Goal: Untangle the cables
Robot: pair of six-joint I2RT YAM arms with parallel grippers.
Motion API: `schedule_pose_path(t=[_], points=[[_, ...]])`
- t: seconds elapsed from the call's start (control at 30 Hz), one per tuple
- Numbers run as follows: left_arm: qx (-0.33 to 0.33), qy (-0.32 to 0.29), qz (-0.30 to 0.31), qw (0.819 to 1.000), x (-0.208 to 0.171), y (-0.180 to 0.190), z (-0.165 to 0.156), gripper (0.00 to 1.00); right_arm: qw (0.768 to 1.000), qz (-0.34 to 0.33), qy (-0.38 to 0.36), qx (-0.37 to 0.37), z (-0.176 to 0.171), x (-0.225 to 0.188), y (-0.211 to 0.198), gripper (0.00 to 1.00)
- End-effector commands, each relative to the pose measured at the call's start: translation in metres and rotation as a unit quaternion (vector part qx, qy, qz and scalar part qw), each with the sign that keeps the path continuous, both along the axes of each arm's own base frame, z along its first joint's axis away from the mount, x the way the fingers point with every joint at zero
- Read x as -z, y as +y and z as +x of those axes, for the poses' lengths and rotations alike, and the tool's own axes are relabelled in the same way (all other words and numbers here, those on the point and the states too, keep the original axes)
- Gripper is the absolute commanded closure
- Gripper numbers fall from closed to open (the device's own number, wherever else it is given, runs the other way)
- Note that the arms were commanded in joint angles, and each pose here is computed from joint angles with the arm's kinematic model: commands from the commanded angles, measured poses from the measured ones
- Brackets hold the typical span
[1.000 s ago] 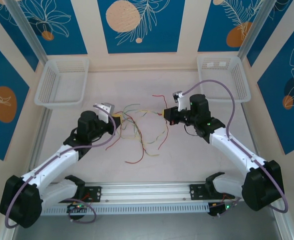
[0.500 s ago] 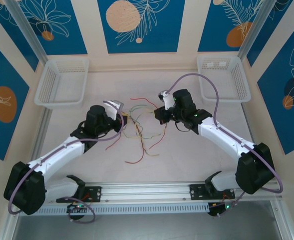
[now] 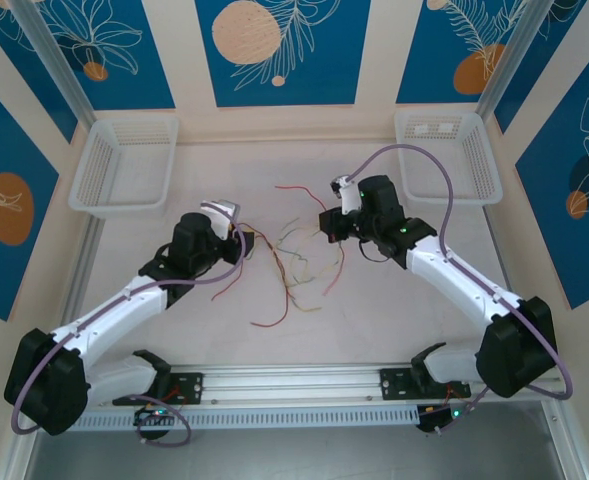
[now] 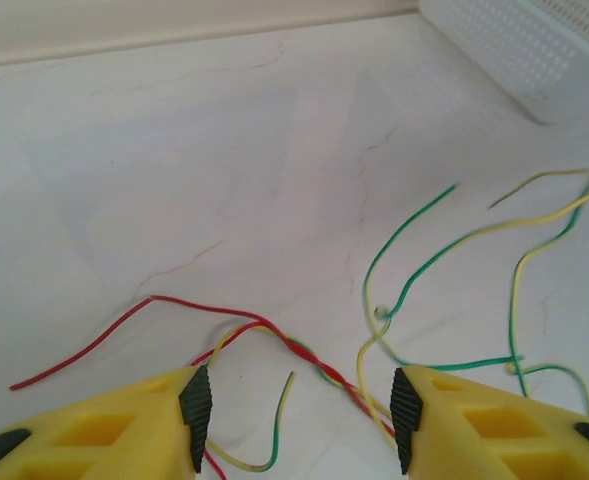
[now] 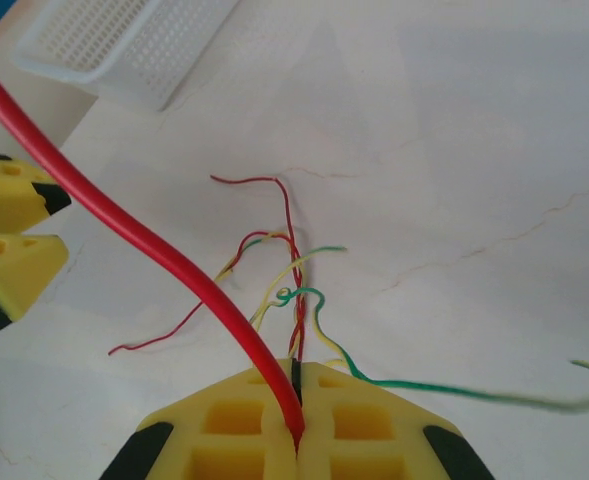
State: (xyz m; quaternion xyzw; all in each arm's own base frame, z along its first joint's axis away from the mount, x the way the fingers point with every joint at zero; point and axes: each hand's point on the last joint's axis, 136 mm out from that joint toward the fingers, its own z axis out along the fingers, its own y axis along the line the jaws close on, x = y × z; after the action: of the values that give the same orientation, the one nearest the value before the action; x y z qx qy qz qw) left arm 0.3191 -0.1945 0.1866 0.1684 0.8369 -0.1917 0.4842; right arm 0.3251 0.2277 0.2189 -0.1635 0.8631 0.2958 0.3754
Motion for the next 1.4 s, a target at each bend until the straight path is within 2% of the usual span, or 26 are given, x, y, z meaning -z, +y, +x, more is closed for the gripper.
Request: schedule_pose_path(t=[0.0,0.07,0.2,0.33,0.37,0.4,0.6,0.93,1.17,1.37], points=[[-0.011,-0.006,0.007,1.0,-0.01,0.003,0.001,0.46,1.0,0.019,0.005,0.012,-0.005,-0.01,-0.006,1.0],[0.003,-0.007,0.003,1.0,-0.017,-0.002,-0.001,0.45,1.0,0.024,0.007,0.016,-0.006,-0.012,-0.008,1.0],[0.08,-0.016,-0.022,0.996,-0.039,-0.027,-0.014,0.37,0.999,0.028,0.022,0.03,-0.006,-0.015,-0.011,1.0],[0.177,-0.034,-0.049,0.982,-0.06,-0.059,-0.037,0.37,0.997,0.04,0.038,0.047,-0.003,-0.014,-0.012,1.0],[0.206,-0.039,-0.05,0.977,-0.062,-0.068,-0.045,0.35,0.997,0.043,0.042,0.048,-0.003,-0.014,-0.011,1.0],[0.225,-0.044,-0.043,0.972,-0.063,-0.076,-0.051,0.32,0.996,0.046,0.047,0.052,-0.002,-0.015,-0.011,1.0],[0.312,-0.054,-0.004,0.949,-0.048,-0.112,-0.08,0.33,0.995,0.063,0.059,0.052,-0.002,-0.02,-0.007,1.0],[0.373,-0.065,0.041,0.925,-0.021,-0.152,-0.091,0.28,0.993,0.092,0.064,0.035,-0.009,-0.035,-0.001,1.0],[0.399,-0.068,0.038,0.913,-0.015,-0.166,-0.091,0.38,0.992,0.1,0.069,0.028,-0.011,-0.034,0.003,1.0],[0.433,-0.055,0.024,0.9,-0.013,-0.177,-0.101,0.4,0.992,0.103,0.07,0.029,-0.011,-0.033,0.003,1.0]])
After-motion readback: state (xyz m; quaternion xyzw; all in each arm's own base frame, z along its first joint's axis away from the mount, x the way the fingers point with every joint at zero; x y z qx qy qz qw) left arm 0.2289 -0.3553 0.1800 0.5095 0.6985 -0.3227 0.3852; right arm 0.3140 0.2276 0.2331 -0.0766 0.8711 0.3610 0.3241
